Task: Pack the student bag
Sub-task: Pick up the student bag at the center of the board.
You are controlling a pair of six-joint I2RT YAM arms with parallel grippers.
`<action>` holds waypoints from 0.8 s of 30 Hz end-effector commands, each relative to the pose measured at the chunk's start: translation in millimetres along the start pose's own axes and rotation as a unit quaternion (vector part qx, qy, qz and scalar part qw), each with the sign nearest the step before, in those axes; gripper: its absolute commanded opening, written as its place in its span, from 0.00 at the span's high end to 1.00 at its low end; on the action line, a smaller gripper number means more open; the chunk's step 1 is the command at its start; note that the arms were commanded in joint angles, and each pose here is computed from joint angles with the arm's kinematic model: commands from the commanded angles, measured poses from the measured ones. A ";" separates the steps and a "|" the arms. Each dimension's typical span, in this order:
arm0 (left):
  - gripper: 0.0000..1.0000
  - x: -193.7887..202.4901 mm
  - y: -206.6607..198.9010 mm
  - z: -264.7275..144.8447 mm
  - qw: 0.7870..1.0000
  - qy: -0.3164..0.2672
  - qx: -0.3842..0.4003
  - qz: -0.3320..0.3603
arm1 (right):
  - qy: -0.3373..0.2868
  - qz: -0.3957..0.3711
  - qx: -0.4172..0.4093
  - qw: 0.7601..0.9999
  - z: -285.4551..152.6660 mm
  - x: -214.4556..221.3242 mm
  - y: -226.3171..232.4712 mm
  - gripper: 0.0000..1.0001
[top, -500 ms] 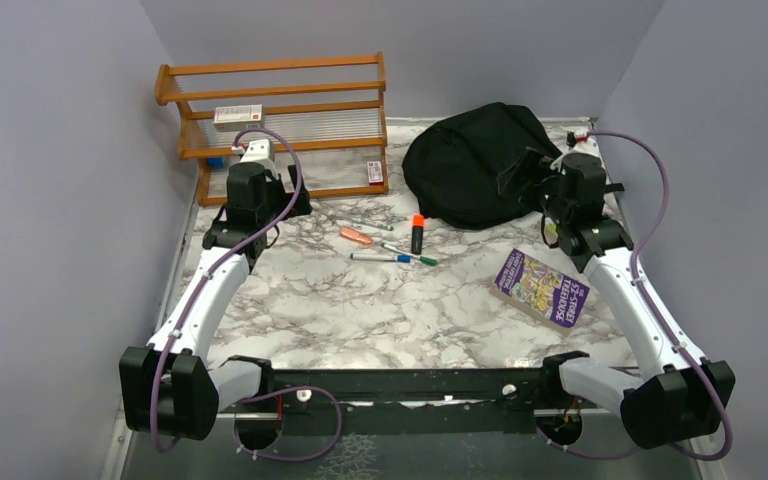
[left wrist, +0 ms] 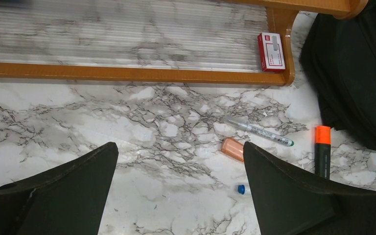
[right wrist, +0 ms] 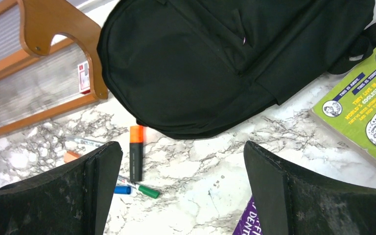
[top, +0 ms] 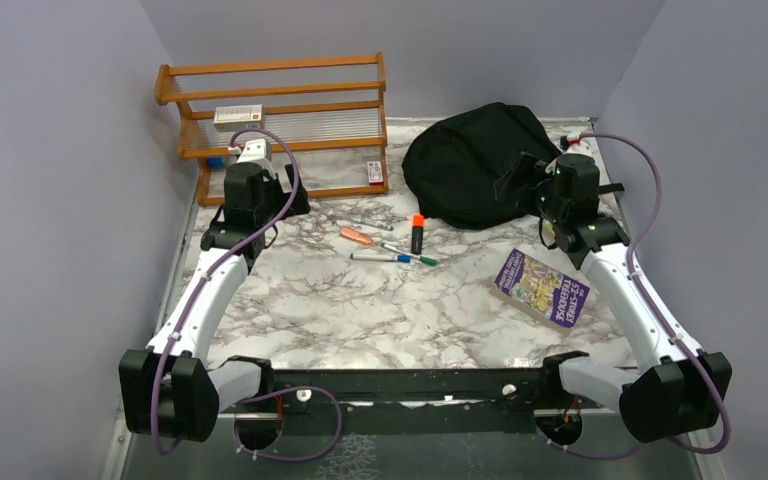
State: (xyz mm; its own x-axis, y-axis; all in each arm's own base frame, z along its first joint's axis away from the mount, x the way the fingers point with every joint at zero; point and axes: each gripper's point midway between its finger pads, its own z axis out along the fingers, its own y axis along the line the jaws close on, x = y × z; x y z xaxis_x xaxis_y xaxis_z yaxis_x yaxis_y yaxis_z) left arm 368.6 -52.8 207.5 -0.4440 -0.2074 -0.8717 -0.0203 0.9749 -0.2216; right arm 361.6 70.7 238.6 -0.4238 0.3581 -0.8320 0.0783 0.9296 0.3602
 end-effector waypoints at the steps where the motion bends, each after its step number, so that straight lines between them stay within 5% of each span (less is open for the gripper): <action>1: 0.01 -11.5 5.6 -4.8 1.000 -0.023 -0.009 -0.011 | 0.046 -0.004 -0.002 0.999 6.7 18.2 -2.1 0.00; 13: 0.01 -12.1 1.1 -6.9 1.000 -0.023 0.004 -0.013 | 0.166 -0.073 -0.137 0.974 49.5 63.5 37.3 0.05; 24: 0.01 -5.6 -4.0 -0.7 1.000 -0.006 0.020 -0.019 | 0.209 -0.225 -0.151 0.940 119.5 104.5 100.4 0.04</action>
State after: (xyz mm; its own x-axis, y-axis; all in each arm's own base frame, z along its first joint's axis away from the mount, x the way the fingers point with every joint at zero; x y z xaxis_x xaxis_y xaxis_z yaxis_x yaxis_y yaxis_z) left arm 367.4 -50.3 209.8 -0.4373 -0.2296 -0.8695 -0.0297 0.9700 -0.2412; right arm 417.8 175.8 148.1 -0.7136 -0.0175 -0.7004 -0.3076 0.9060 0.2908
